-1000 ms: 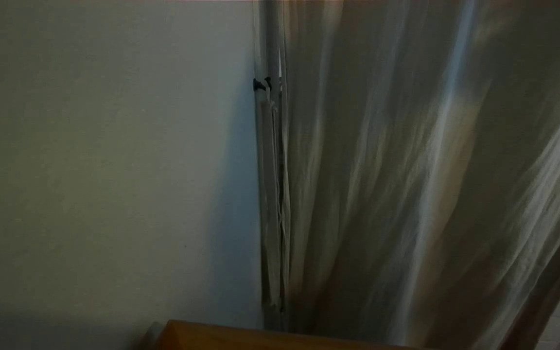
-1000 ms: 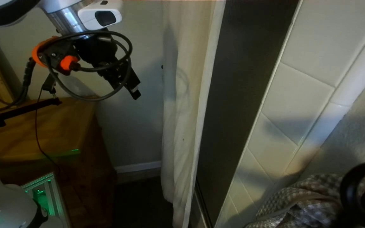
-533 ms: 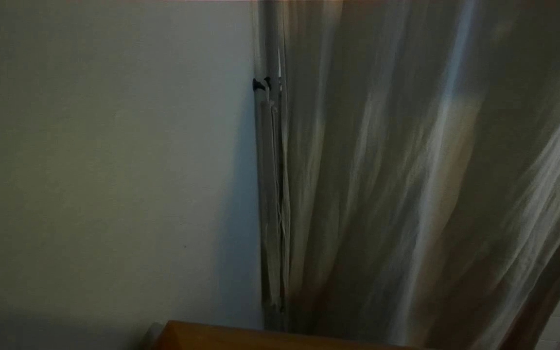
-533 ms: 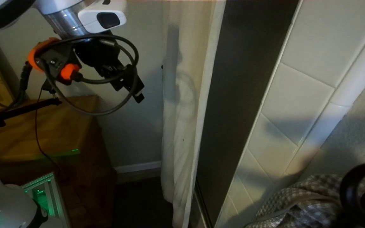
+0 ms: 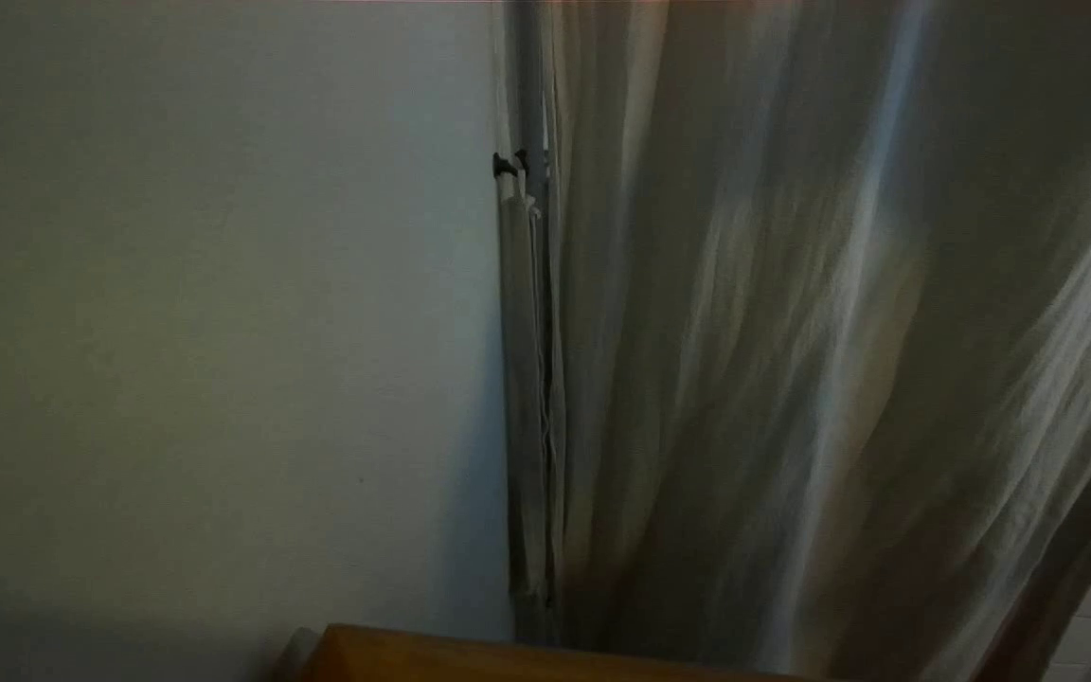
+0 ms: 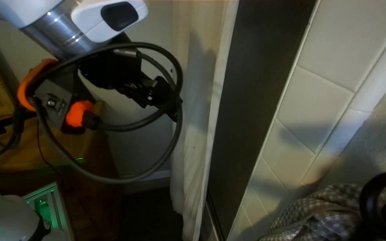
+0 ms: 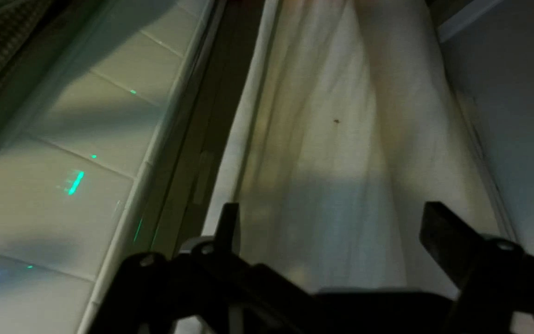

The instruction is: Close the curtain

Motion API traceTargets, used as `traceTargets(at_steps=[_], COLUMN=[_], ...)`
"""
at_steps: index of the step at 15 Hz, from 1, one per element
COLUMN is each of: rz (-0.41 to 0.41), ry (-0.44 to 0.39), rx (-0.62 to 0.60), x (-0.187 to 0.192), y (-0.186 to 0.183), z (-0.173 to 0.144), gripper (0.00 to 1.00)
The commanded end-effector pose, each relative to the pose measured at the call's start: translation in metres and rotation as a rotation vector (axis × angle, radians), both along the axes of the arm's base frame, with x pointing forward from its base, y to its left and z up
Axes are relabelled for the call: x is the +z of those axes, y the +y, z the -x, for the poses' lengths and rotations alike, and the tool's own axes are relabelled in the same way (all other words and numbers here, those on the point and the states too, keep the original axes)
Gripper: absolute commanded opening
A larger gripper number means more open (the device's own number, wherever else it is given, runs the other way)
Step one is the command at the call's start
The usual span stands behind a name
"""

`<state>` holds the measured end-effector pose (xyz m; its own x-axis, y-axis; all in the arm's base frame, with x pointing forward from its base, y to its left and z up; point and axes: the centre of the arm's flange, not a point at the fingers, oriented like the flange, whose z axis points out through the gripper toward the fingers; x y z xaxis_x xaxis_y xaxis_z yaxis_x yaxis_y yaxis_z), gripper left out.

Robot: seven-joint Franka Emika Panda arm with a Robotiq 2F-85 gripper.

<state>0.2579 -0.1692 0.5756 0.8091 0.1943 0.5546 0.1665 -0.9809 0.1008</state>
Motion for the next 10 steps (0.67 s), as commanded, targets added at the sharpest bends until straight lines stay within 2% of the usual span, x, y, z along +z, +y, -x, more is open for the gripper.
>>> traceTargets(at_steps=[1, 3, 10], rz=[0.01, 0.016, 0.022], ry=[-0.031, -0.062, -0.069], rx=[0.009, 0.022, 0.028], x=[0.0, -0.003, -0.002], y=[-0.011, -0.025, -0.026], z=[0.001, 0.003, 0.002], gripper=[1.0, 1.0, 1.0])
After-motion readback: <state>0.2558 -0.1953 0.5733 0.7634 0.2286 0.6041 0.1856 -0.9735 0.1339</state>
